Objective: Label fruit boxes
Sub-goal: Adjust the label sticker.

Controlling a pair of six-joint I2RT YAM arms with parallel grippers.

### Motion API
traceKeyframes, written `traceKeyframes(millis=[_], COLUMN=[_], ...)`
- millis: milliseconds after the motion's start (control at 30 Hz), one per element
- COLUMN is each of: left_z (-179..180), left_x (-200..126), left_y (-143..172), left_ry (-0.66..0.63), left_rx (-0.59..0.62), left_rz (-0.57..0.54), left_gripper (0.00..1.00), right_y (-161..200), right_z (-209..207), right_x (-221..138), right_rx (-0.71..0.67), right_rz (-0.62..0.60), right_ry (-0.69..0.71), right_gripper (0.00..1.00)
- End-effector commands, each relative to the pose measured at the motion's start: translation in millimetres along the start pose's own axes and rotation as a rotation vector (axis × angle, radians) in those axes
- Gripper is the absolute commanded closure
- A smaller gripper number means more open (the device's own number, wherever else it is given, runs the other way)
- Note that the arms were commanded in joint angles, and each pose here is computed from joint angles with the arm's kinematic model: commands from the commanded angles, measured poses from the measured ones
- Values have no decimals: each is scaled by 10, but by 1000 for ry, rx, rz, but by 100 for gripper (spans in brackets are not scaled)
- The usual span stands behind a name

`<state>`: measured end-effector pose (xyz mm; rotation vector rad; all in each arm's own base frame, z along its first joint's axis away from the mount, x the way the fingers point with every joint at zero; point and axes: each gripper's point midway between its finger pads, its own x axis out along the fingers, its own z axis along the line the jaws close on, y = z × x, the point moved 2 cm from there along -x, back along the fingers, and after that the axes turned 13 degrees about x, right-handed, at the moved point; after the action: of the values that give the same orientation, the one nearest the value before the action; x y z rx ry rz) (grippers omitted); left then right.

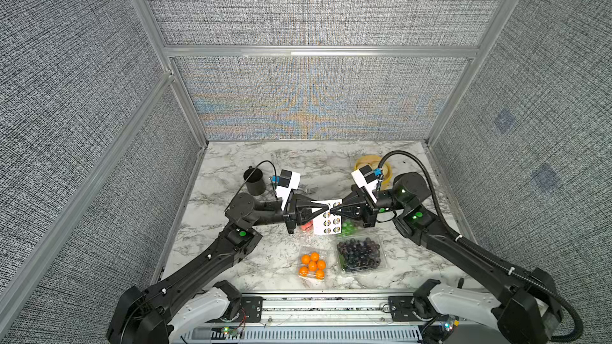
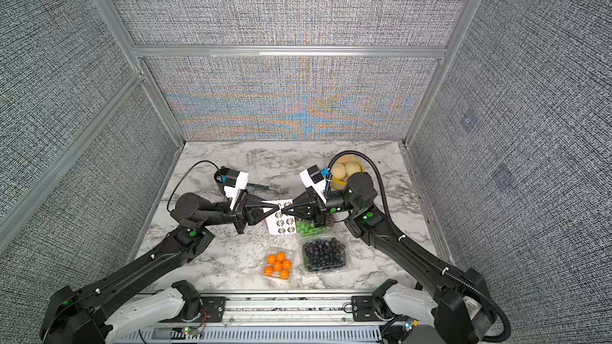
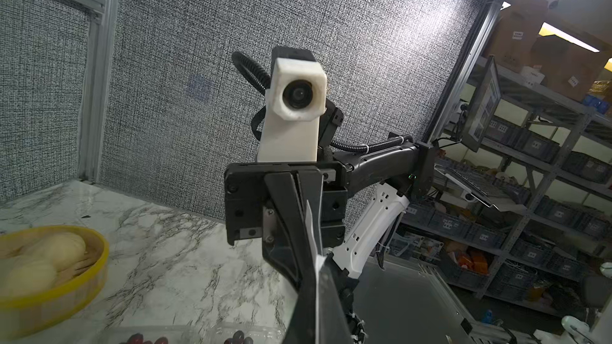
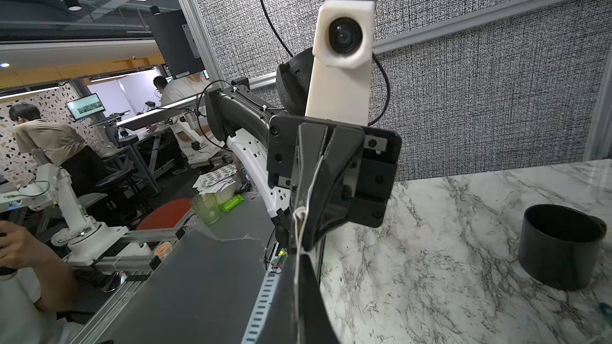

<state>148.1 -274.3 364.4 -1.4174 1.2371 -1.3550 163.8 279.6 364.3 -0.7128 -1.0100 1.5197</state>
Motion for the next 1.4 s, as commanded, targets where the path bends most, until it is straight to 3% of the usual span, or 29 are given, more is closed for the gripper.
traceKeyframes(millis=[0,267,333,400,433,467,633,733,900,1167,1267,1367], left_z=[-11,-15,-22,-27,-29,-33,-70,-89,-57,-53,-50,-55], left_x=[-19,-40,-39,-39,-43,-49,-128,-158,-115,-97,-111,-111], left_y=[-25,-40,-38,-23,-14,-2,86,120,153,196,203,186], left_ry=[-16,-23,-19,-13,-14,-17,-45,-54,-38,-16,-28,-30], left_rx=[24,32,32,26,26,24,57,78,71,65,64,63], left_rz=[-9,-29,-28,-22,-20,-18,2,9,25,31,35,34], left_gripper=[100,100,100,100,95,83,58,56,64,86,100,100], right_y=[-1,26,47,40,34,26,2,-9,-10,-30,-40,-35], right_z=[-24,27,13,32,45,53,70,56,15,-31,-37,-61], right_x=[-42,25,41,42,38,32,25,33,55,66,70,76], right_rx=[-4,19,18,7,0,-4,-16,-12,-2,4,6,11], right_rz=[-23,17,21,17,16,13,7,10,9,4,5,7], right_ry=[37,-33,-41,-52,-56,-53,-44,-48,-60,-44,-42,-41], right_gripper=[88,90,98,100,100,100,100,100,100,100,100,100])
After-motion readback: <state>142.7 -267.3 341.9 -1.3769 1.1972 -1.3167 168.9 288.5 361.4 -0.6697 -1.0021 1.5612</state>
